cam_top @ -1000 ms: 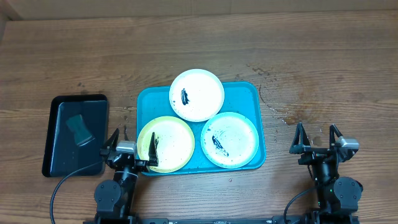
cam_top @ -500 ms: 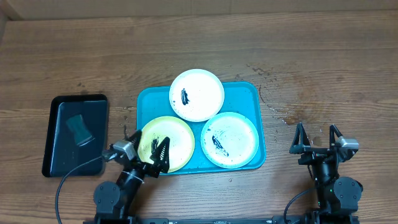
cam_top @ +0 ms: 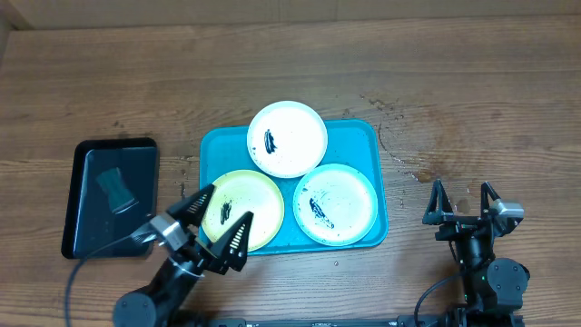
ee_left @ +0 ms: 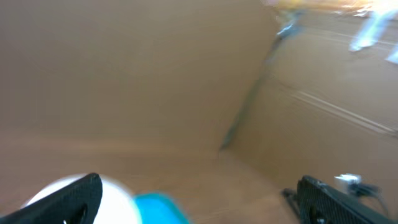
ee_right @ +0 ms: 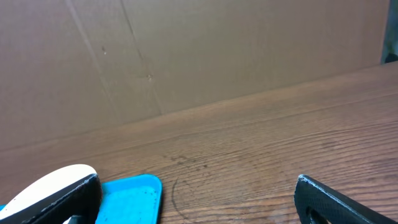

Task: Clean dirty plates on tray and stack at the side
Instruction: 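Move the left gripper to the sponge in the black water tray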

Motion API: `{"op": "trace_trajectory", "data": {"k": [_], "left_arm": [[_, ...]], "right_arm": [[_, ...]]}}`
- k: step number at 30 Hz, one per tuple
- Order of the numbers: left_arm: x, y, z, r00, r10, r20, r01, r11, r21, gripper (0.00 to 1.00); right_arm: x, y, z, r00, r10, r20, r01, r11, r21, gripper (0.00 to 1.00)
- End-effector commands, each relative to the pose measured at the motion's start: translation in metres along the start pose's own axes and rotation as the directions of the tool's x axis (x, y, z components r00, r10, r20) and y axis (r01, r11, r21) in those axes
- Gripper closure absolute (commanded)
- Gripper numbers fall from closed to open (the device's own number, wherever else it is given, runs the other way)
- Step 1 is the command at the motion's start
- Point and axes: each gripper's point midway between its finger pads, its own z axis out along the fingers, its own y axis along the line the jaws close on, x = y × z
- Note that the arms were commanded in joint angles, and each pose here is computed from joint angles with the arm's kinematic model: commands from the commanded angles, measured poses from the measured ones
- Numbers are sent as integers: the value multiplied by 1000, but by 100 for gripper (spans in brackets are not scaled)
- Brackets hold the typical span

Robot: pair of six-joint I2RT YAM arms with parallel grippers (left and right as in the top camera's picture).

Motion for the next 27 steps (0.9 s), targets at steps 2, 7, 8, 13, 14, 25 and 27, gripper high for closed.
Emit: {"op": "trace_trajectory", "data": {"k": [2, 7, 8, 13, 14, 25, 27], "left_arm": [[-80, 17, -16, 949, 314, 31, -283, 890, -358, 0], [-150, 56, -38, 938, 342, -49, -269, 635, -724, 0], [-154, 61, -35, 938, 338, -79, -281, 609, -742, 0], [-166, 94, -6, 931, 241, -274, -360, 491, -793, 0], [-173, 105, -3, 927, 219, -306, -374, 444, -814, 0], [-159, 226, -81, 944, -236, -229, -205, 123, -971, 0], [-153, 246, -97, 936, -291, -196, -183, 74, -980, 0]], "right_arm": [[1, -4, 0, 1000, -8, 6, 8, 1000, 18, 0], [1, -4, 0, 1000, -8, 6, 8, 1000, 18, 0], [1, -4, 0, 1000, -8, 6, 8, 1000, 18, 0], [1, -4, 0, 1000, -8, 6, 8, 1000, 17, 0], [1, -4, 0, 1000, -8, 6, 8, 1000, 18, 0], [1, -4, 0, 1000, -8, 6, 8, 1000, 18, 0], [1, -4, 0, 1000, -8, 6, 8, 1000, 18, 0]]}}
